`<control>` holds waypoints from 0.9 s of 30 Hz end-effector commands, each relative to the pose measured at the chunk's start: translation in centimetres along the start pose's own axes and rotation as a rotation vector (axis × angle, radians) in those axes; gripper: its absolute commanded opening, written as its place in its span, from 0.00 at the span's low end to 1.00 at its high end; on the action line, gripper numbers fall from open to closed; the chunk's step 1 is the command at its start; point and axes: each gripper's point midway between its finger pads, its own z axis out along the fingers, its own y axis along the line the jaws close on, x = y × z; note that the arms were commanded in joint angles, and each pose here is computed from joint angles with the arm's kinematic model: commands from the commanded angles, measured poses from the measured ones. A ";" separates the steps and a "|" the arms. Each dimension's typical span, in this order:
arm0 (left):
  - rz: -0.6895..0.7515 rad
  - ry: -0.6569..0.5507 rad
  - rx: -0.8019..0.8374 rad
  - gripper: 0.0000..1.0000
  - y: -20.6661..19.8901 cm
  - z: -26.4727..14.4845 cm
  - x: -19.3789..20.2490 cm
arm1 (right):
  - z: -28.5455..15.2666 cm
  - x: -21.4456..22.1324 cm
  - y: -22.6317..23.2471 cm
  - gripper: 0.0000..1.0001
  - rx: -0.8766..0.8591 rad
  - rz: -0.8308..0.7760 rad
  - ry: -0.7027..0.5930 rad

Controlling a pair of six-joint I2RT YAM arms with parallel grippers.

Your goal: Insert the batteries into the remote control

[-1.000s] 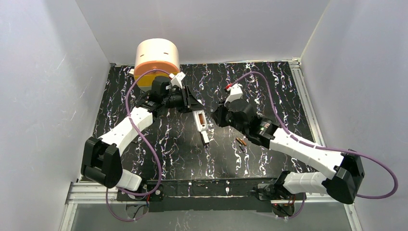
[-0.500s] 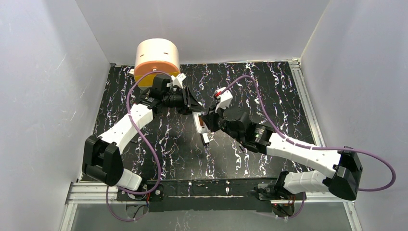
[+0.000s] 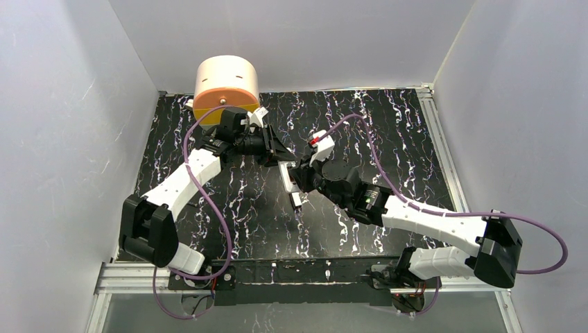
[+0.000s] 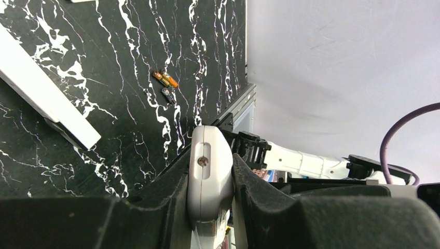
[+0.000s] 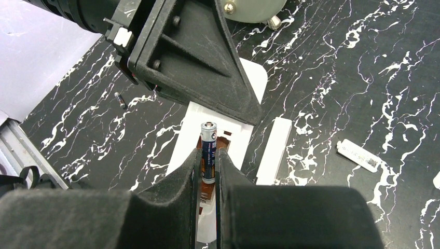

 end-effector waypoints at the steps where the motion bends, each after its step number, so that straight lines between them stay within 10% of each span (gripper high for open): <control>1: -0.030 0.031 0.054 0.00 -1.9 -0.5 0.2 | 0.0 -0.7 0.1 0.15 -0.005 0.006 -0.041; 27: -0.006 -0.005 0.016 0.00 -1.1 -0.3 -0.5 | -2.1 -3.4 0.6 0.46 -0.026 0.123 -0.101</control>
